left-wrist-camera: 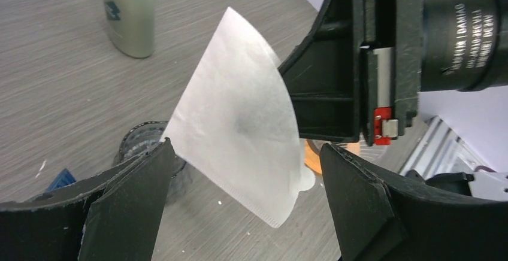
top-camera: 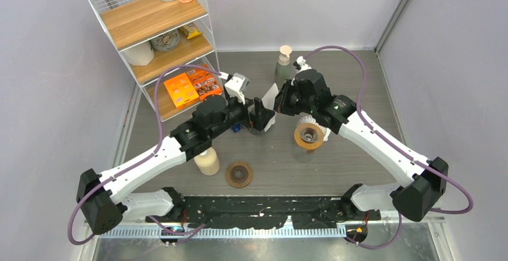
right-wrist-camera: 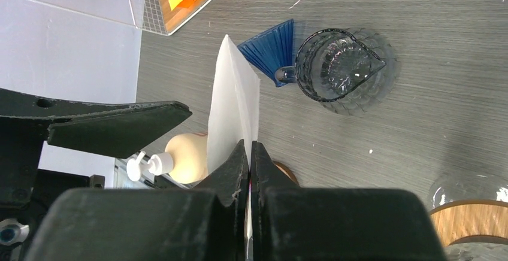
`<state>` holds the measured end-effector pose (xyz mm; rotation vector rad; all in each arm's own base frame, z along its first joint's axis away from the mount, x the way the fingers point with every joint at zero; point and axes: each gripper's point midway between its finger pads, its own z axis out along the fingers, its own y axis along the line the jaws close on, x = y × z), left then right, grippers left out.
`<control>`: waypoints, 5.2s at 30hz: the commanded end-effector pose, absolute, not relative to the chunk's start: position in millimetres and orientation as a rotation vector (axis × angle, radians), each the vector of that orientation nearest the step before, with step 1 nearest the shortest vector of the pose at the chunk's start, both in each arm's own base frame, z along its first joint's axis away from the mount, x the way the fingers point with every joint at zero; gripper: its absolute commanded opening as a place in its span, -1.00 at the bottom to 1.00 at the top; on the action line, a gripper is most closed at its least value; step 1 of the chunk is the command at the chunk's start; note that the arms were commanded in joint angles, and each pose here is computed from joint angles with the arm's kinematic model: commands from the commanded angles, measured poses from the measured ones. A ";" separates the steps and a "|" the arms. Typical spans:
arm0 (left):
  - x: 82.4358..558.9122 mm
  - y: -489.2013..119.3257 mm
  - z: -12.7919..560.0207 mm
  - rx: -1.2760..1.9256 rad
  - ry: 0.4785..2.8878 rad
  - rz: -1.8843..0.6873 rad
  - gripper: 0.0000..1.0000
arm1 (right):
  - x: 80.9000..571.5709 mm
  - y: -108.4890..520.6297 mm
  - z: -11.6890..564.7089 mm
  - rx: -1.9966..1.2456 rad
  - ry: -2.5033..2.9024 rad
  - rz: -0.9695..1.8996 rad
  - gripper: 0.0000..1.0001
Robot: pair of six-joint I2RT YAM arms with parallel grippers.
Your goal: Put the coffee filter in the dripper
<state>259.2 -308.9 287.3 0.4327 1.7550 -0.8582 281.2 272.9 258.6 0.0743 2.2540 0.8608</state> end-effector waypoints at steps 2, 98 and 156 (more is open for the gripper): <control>276.7 -300.8 302.9 0.365 1.728 -0.737 0.98 | 285.7 280.6 287.0 0.107 2.175 0.927 -0.90; 286.3 -279.1 288.6 0.434 1.854 -0.367 -1.00 | 279.2 260.8 258.0 -0.419 2.289 0.530 -0.90; 259.9 -173.4 265.4 0.218 1.797 -0.502 0.99 | 219.9 115.2 234.6 -0.235 2.552 0.333 -0.89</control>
